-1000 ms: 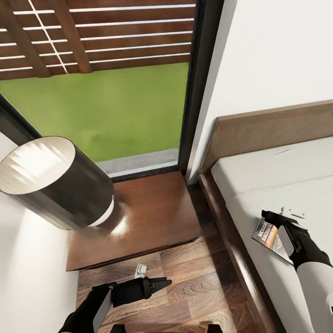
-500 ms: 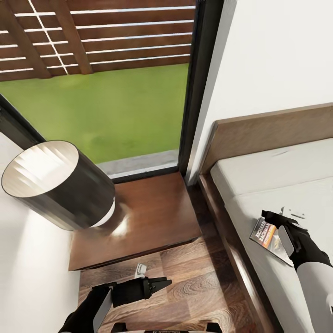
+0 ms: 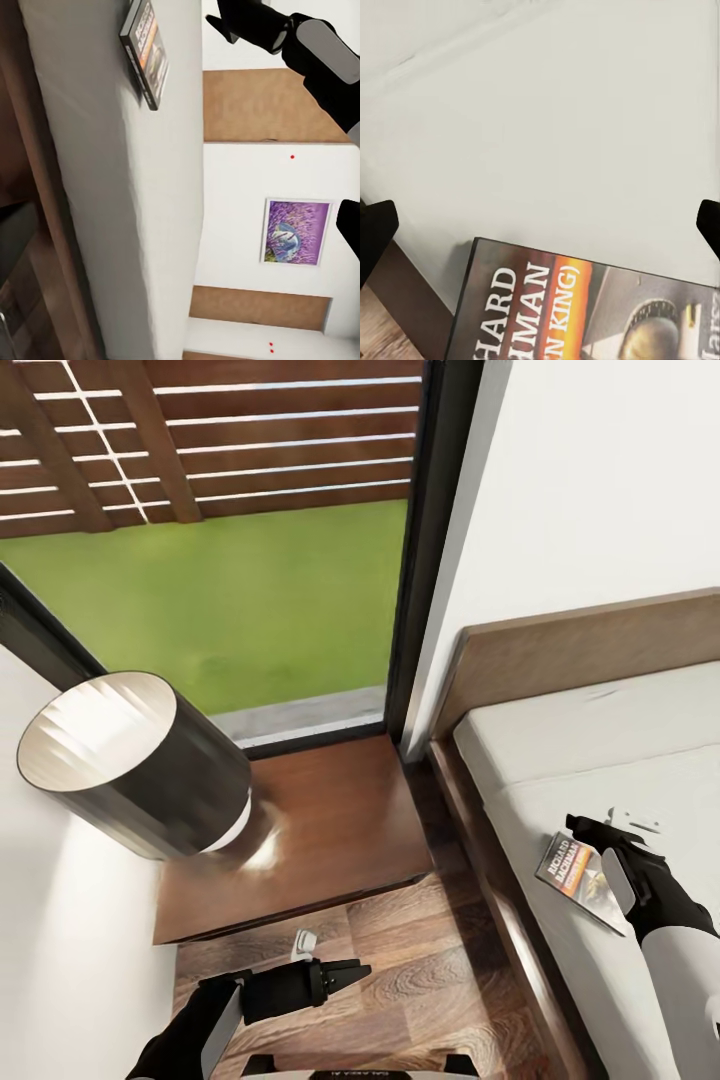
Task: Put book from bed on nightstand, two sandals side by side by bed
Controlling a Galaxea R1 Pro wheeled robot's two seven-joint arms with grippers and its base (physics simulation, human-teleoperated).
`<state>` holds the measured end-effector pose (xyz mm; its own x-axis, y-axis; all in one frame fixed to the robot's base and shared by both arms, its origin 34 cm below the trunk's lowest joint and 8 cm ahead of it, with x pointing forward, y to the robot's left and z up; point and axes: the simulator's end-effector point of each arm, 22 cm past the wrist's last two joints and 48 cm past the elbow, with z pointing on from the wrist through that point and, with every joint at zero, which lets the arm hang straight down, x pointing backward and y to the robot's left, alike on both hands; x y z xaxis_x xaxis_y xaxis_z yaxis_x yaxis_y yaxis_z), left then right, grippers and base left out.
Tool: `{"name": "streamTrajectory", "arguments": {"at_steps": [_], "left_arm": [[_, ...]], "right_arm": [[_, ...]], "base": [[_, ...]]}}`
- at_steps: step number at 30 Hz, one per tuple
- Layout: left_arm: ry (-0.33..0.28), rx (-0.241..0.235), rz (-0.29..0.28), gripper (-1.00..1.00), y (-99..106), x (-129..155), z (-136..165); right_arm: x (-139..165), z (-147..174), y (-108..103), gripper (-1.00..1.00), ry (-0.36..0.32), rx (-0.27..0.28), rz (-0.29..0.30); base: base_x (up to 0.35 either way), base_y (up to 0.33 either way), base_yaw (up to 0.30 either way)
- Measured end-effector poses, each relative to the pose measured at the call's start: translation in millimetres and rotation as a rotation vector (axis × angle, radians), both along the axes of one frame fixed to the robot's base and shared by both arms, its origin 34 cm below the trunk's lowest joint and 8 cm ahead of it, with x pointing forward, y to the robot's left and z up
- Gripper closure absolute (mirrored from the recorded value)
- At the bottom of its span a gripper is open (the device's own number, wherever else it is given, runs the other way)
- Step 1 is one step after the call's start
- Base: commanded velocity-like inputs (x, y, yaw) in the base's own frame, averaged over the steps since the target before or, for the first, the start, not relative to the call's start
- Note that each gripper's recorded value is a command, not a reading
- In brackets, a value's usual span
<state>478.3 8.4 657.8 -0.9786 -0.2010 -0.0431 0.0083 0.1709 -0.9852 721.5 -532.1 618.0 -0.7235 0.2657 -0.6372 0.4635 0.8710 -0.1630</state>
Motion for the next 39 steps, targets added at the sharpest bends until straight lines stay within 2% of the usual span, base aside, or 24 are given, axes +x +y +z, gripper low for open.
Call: {"name": "streamTrajectory", "arguments": {"at_steps": [18,26,28,30,32,33,34,36,37,39], "left_arm": [[0.001,0.000,0.000,-1.00,0.0,-2.7,23.7],[0.001,0.001,0.000,-1.00,-0.1,-4.3,33.3],[0.001,0.001,0.000,-1.00,-0.3,-4.8,35.8],[0.002,0.002,-0.001,-1.00,-0.5,-5.5,37.8],[0.002,0.003,-0.001,-1.00,-0.7,-6.1,39.9],[0.002,0.003,-0.001,-1.00,-0.7,-6.4,41.0],[0.002,0.004,-0.001,-1.00,-0.6,-6.7,41.9],[0.002,0.008,-0.001,-1.00,-0.4,-7.2,43.4],[0.002,0.008,-0.001,-1.00,-0.4,-7.4,44.3],[0.003,0.011,-0.002,-1.00,-0.3,-8.3,45.8]], "right_arm": [[-5.7,22.2,-0.2,-1.00,0.004,0.000,0.000],[-11.5,28.7,0.7,-1.00,0.018,0.018,-0.004],[-9.8,31.0,3.1,-1.00,0.011,0.036,0.014],[-1.8,33.5,16.1,-1.00,-0.015,0.099,0.073],[5.9,34.8,42.4,-1.00,-0.039,0.210,0.165],[6.8,34.6,59.4,-1.00,-0.040,0.278,0.212],[3.9,33.9,86.0,-1.00,-0.032,0.389,0.273],[-7.3,35.6,121.1,-1.00,-0.016,0.544,0.337],[-11.3,36.9,129.4,-1.00,-0.014,0.580,0.352],[-32.8,39.0,157.0,-1.00,-0.005,0.706,0.403]], "base": [[0.000,0.000,0.000],[0.000,0.000,0.000],[0.000,0.000,0.000],[0.000,0.000,0.000],[0.000,0.000,0.000],[0.000,0.000,0.000],[0.000,0.000,0.000],[0.000,0.000,0.000],[0.000,0.000,0.000],[0.000,0.000,0.000]]}}
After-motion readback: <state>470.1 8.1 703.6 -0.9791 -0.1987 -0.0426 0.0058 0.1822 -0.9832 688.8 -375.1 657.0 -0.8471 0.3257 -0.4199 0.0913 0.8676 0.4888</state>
